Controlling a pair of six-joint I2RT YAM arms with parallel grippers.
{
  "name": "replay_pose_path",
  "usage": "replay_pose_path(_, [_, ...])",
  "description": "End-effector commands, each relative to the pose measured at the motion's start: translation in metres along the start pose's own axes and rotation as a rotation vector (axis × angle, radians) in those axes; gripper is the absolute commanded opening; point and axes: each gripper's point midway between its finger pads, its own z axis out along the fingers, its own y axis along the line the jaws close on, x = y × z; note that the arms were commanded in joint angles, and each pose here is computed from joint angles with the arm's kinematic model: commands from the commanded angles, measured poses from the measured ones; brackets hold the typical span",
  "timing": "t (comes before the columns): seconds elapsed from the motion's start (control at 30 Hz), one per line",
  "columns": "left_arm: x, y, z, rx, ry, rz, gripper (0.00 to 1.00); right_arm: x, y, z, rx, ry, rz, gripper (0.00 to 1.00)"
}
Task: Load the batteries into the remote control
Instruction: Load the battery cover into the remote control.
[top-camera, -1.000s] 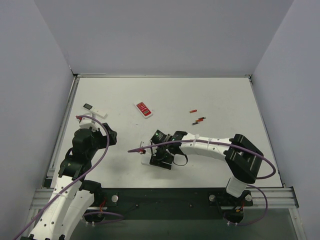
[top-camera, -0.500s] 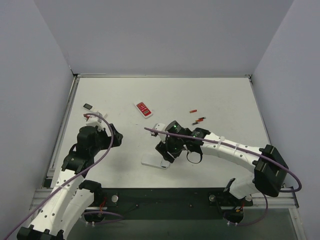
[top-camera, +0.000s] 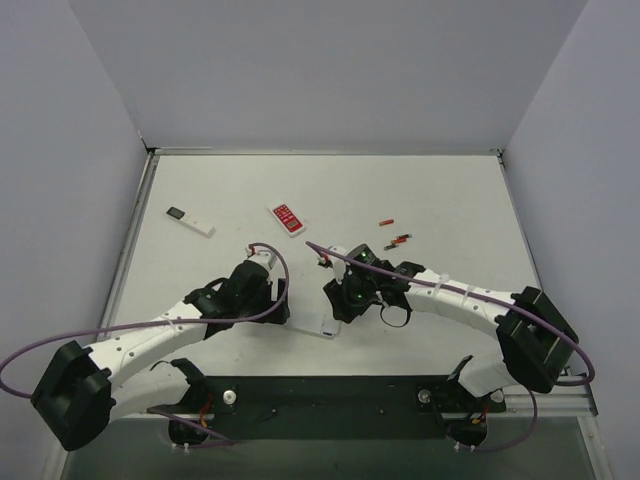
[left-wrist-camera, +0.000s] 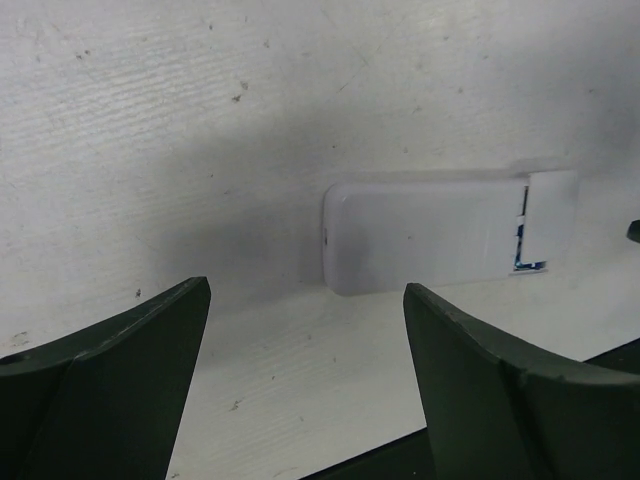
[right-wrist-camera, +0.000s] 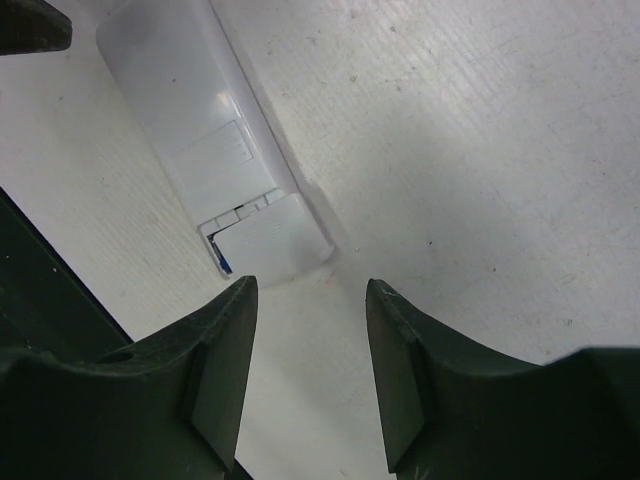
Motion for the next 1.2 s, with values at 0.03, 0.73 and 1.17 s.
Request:
replay_pose_path(0.03, [-0.022, -0.014, 0.015, -0.014, -0.063, -0.008, 0.87, -0.003, -0.001, 0.013, -0.052, -0.034, 0.037, 0.43])
replay_pose_path(0.73, [0.008, -0.035, 0.054, 0.065, 0.033, -0.035, 0.67, 0.007, -0.004, 0.032, -0.091, -0.069, 0.103, 0.43])
replay_pose_path(1.17, [0.017, -0.035, 0.052, 0.062, 0.048, -0.059, 0.51, 0.017, 0.002, 0.032, -0.122, -0.054, 0.131, 0.43])
